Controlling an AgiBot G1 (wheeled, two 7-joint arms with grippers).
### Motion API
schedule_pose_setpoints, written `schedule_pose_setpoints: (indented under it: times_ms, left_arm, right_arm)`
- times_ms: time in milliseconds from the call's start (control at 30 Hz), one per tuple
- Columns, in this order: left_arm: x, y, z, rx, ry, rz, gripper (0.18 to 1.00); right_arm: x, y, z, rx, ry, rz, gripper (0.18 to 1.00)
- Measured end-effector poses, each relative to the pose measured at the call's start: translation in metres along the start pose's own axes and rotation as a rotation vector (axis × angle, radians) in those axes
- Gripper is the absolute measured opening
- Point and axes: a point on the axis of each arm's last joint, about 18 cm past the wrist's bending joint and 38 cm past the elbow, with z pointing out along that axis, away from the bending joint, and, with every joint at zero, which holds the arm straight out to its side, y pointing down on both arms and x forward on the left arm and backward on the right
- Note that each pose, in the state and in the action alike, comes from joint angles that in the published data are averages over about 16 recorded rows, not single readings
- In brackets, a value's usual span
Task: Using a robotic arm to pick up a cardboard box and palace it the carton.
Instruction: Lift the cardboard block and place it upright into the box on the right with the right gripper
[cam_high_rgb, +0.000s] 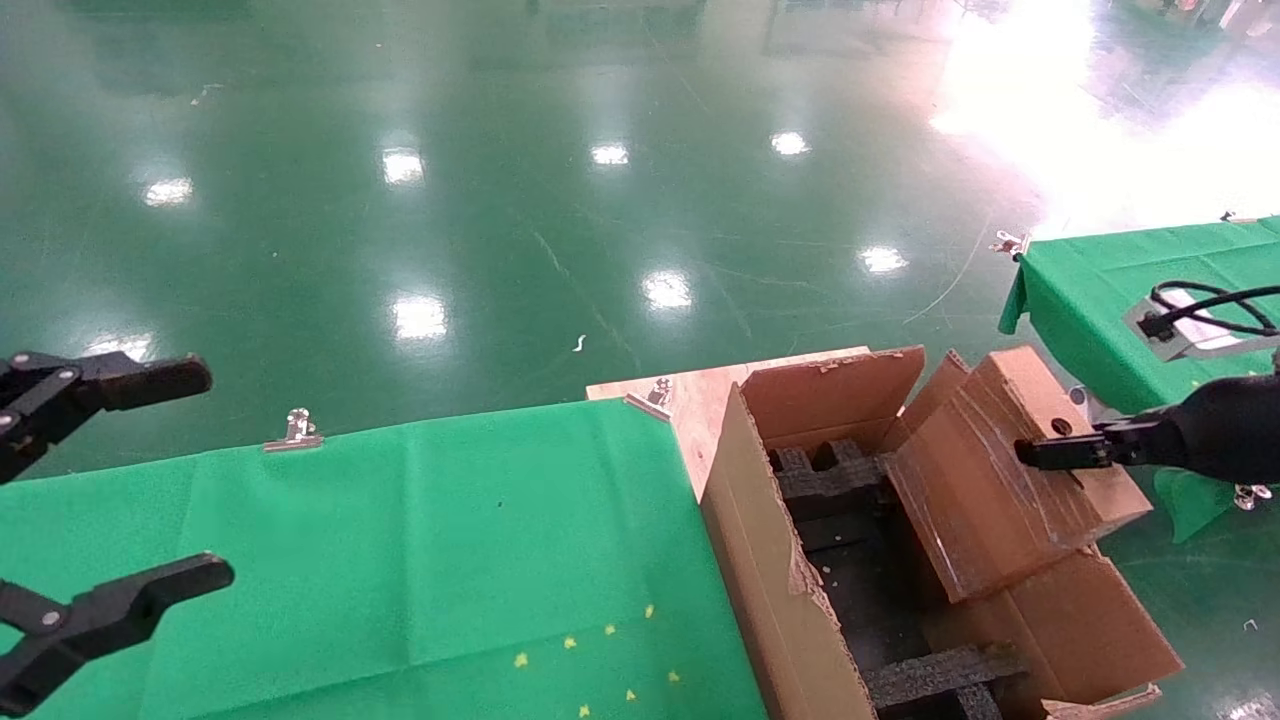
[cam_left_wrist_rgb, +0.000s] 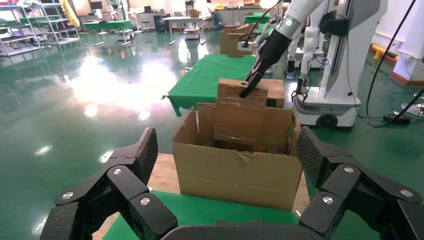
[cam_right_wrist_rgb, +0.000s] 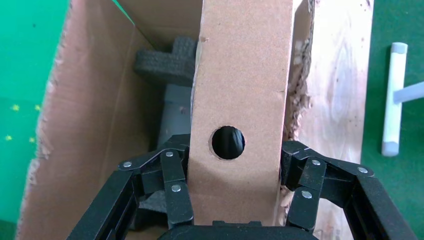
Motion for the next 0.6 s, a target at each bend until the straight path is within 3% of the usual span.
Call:
schedule_pose_setpoints:
  times_ms: [600]
  left_arm:
    - [0.000, 0.000, 0.000, 0.000, 0.000, 0.000, 1.001]
  right_arm:
    - [0.002, 0.024, 0.024, -0.075, 0.044, 0.052, 0.303]
